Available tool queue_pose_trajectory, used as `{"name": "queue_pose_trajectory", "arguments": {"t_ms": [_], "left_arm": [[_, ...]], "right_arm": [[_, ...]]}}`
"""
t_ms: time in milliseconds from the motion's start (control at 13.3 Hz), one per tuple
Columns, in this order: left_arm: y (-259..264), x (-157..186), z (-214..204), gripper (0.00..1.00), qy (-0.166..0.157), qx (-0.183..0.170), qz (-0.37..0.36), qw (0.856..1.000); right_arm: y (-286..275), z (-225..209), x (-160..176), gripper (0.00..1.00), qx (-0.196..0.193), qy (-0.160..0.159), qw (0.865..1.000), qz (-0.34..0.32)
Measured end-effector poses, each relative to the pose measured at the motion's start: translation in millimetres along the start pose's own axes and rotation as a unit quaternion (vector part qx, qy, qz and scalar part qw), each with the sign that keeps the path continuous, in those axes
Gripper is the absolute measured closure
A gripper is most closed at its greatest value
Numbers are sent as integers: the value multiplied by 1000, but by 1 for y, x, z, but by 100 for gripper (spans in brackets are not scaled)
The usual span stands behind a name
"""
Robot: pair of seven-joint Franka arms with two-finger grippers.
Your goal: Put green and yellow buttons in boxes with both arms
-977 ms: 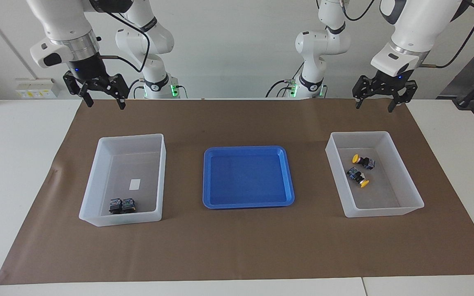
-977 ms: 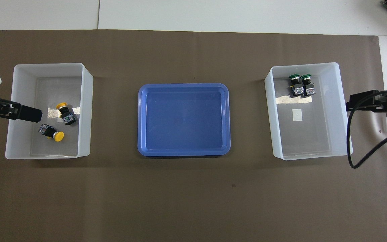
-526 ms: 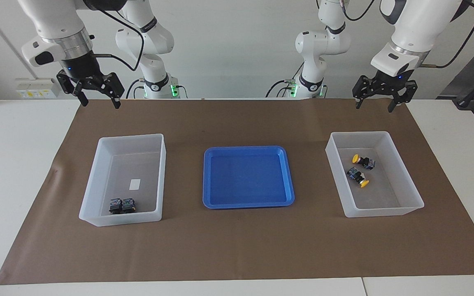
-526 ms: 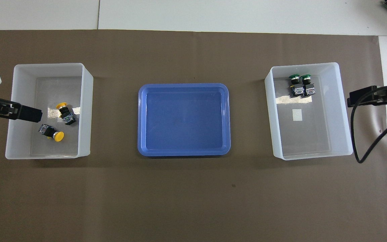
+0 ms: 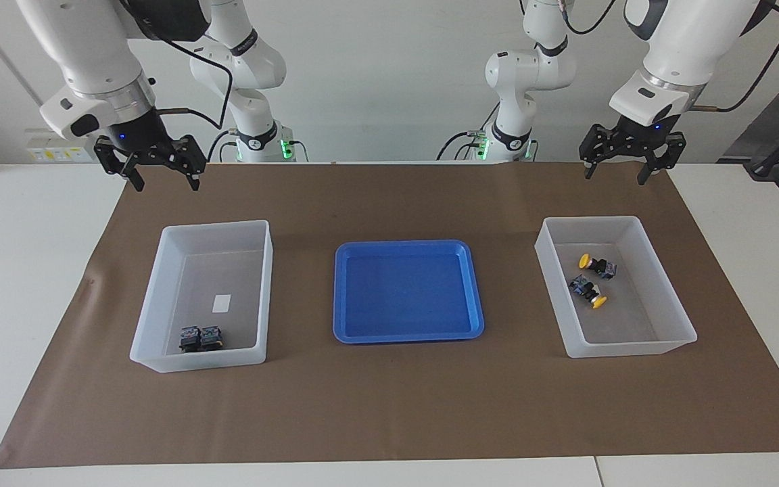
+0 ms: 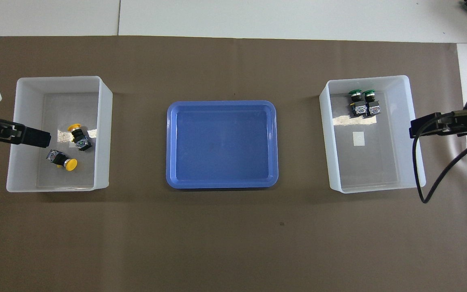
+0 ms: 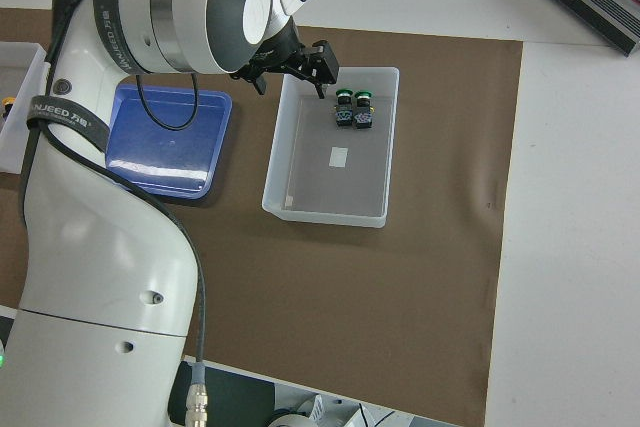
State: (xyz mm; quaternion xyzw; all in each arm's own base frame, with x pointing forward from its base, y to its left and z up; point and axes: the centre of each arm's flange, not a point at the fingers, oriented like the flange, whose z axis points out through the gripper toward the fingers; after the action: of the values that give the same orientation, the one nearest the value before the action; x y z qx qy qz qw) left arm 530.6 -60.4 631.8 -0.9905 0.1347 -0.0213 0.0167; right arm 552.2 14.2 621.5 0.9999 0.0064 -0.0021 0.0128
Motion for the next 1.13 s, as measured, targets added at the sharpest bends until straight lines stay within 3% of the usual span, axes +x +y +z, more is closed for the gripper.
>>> {"name": "queue_pose_trajectory", "arguments": {"t_ms": [1128], "left_arm": [[0,0,0,0,0,0,0,1000]], "right_arm": [[9,-7,-4,0,2,7,1000,11]]}}
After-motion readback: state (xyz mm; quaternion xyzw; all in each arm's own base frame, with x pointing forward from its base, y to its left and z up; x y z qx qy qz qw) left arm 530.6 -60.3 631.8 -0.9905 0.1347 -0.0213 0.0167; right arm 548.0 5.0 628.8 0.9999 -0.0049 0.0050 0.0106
